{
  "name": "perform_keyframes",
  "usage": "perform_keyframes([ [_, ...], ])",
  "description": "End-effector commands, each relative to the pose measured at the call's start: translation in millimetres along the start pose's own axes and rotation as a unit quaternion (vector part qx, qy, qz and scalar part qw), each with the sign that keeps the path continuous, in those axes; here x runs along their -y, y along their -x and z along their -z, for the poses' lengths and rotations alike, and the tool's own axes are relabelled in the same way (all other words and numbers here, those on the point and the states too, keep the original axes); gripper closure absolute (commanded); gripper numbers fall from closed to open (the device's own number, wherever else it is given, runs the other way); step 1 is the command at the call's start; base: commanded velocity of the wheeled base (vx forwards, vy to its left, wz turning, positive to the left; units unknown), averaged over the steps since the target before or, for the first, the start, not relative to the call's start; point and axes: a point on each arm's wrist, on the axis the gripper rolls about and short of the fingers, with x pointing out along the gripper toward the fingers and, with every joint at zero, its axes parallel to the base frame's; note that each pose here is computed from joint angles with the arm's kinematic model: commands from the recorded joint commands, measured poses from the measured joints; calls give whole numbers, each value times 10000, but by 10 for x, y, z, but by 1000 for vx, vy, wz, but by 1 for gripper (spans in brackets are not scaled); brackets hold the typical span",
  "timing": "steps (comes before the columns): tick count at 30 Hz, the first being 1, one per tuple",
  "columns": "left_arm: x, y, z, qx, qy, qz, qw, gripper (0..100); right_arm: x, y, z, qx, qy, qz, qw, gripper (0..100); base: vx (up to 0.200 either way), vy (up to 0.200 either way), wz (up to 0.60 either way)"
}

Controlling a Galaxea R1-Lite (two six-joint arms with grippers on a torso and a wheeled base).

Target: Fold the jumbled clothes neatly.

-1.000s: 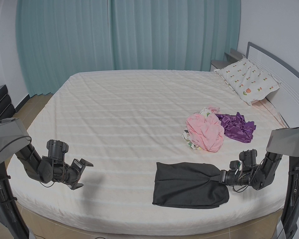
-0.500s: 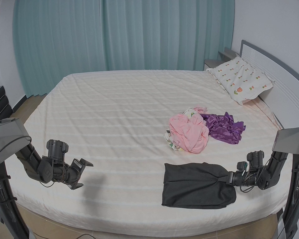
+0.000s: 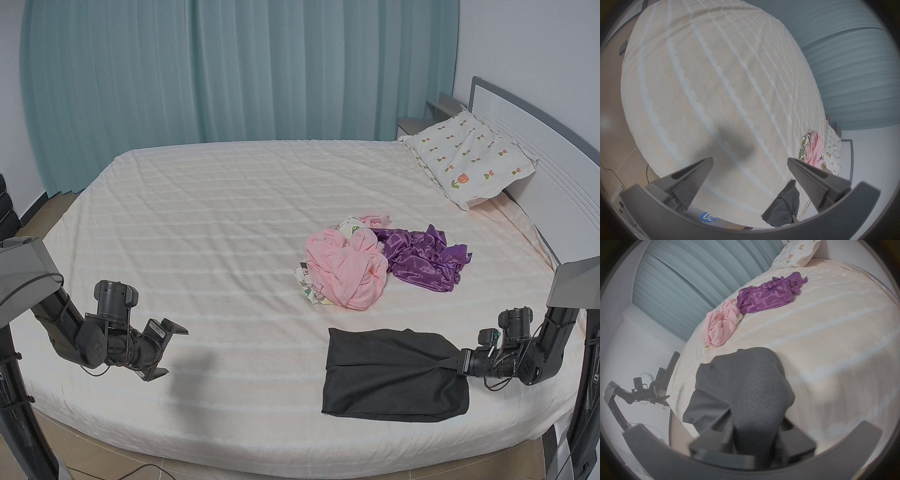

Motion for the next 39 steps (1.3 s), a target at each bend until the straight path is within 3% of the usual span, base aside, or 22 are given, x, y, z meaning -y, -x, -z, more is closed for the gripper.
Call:
perform_keyframes([
  [1,-1,1,1,0,6,-2,10000,0,-1,-9,3,-9,15,4,10000,0,0,0,0],
  [7,0,1,0,3,-3,4,10000,0,29,123,-182,353,-22,38,9994,0,0,0,0],
  [14,-3,-3,1,0,-9,-2,10000,0,189,-34,-228,272,-361,156,9989,0,0,0,0],
  [21,-1,-4,5,1,-15,-5,10000,0,176,-104,-295,357,-684,177,9969,0,0,0,0],
  [22,-1,-4,5,1,-15,-5,10000,0,151,-133,-304,370,-657,205,9969,100,0,0,0],
  [39,-1,-4,5,1,-15,-5,10000,0,76,-110,-497,805,-1120,206,9902,100,0,0,0],
])
